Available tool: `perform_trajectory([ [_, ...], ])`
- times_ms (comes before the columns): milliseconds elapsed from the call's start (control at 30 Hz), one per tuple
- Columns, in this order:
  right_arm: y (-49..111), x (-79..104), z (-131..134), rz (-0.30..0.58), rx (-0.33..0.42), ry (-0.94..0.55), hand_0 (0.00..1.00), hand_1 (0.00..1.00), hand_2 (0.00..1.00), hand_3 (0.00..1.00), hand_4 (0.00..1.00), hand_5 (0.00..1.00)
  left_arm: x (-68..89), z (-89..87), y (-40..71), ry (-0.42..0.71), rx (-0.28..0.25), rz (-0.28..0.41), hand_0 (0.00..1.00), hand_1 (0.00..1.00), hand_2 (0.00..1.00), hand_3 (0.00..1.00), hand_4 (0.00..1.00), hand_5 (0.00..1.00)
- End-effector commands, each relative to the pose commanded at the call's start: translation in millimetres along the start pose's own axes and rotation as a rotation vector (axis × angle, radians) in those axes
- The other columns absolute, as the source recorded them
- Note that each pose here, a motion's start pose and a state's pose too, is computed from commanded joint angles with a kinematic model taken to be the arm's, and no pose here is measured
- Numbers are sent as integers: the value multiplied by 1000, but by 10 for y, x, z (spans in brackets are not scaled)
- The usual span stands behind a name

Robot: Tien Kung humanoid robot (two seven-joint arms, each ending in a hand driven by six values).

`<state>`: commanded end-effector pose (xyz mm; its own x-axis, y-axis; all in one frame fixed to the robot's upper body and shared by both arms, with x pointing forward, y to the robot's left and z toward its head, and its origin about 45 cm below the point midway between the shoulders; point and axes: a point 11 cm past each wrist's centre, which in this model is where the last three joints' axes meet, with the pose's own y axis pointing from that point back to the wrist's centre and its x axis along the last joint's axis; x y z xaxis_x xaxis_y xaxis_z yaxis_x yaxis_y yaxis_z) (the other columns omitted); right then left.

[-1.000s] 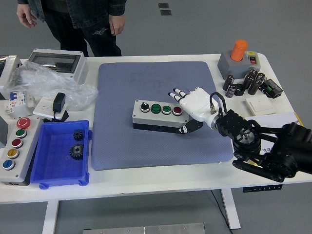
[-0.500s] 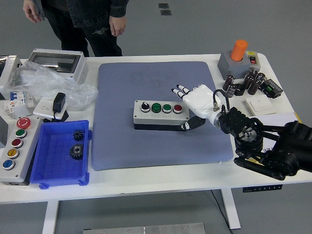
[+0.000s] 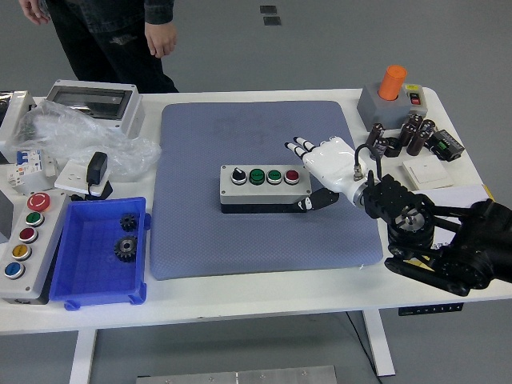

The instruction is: Pick up the button,place it on the desk,press the button,press the button

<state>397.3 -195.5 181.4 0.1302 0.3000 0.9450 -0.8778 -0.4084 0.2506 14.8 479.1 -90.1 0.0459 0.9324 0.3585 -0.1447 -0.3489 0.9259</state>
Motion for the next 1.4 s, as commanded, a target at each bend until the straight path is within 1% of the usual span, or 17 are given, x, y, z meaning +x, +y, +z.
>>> perform_trajectory([
  [33,13,6,-7,-4,4,-14,140,386,928,998,998,581,1,-2,0,0,0,0,571,625,590,607,529,243],
  [133,84,97,-2,1,19,-111,140,386,928,998,998,581,1,-12,1,1,2,0,571,625,590,607,529,243],
  [233,168,219,33,39,22,-222,138,386,906,998,998,594,-4,-18,1,1,2,-1,571,625,590,607,530,244],
  [300,231,318,60,89,11,-276,138,386,906,998,998,594,-10,-25,1,2,3,-2,571,625,590,607,530,244],
  [367,276,450,66,146,0,-289,138,386,906,998,998,594,-15,-32,2,3,3,-3,571,625,590,607,530,244],
  [400,295,516,57,169,-5,-284,138,386,892,996,998,745,-17,-34,2,2,4,-3,571,625,591,608,530,241],
  [467,331,594,-7,190,-2,-261,138,386,892,996,998,745,-16,-35,2,3,3,-2,571,625,591,608,530,241],
  [567,364,567,-125,160,12,-203,138,386,892,996,998,745,-9,-23,1,4,0,-2,571,625,591,608,530,241],
  [600,371,549,-149,148,15,-192,124,346,467,903,806,588,-7,-20,1,4,-1,-2,571,625,590,607,531,241],
  [767,403,432,-245,52,35,-169,124,346,467,903,806,588,-3,-28,2,4,0,-1,571,625,590,607,531,241],
  [800,406,420,-251,39,37,-168,112,286,253,838,296,104,-2,-33,3,3,2,0,571,626,591,609,532,241],
  [967,394,376,-219,0,31,-164,112,286,253,838,296,104,13,-46,4,2,4,3,571,626,591,609,532,241],
  [1000,390,369,-205,-4,27,-165,108,248,208,830,296,19,15,-44,4,2,3,3,571,627,591,609,533,243],
  [1167,376,317,-139,-19,9,-166,108,248,208,830,296,19,20,-36,4,0,2,4,571,627,591,609,533,243],
  [1200,375,309,-134,-20,8,-166,103,229,189,827,269,2,19,-35,4,0,2,4,571,627,591,609,535,246],
  [1367,374,278,-141,-28,10,-170,103,229,189,827,269,2,24,-25,3,0,0,5,571,627,591,609,535,246],
  [1400,373,269,-146,-31,11,-169,100,222,189,813,250,2,26,-21,3,-1,-1,6,571,628,591,609,538,249],
])
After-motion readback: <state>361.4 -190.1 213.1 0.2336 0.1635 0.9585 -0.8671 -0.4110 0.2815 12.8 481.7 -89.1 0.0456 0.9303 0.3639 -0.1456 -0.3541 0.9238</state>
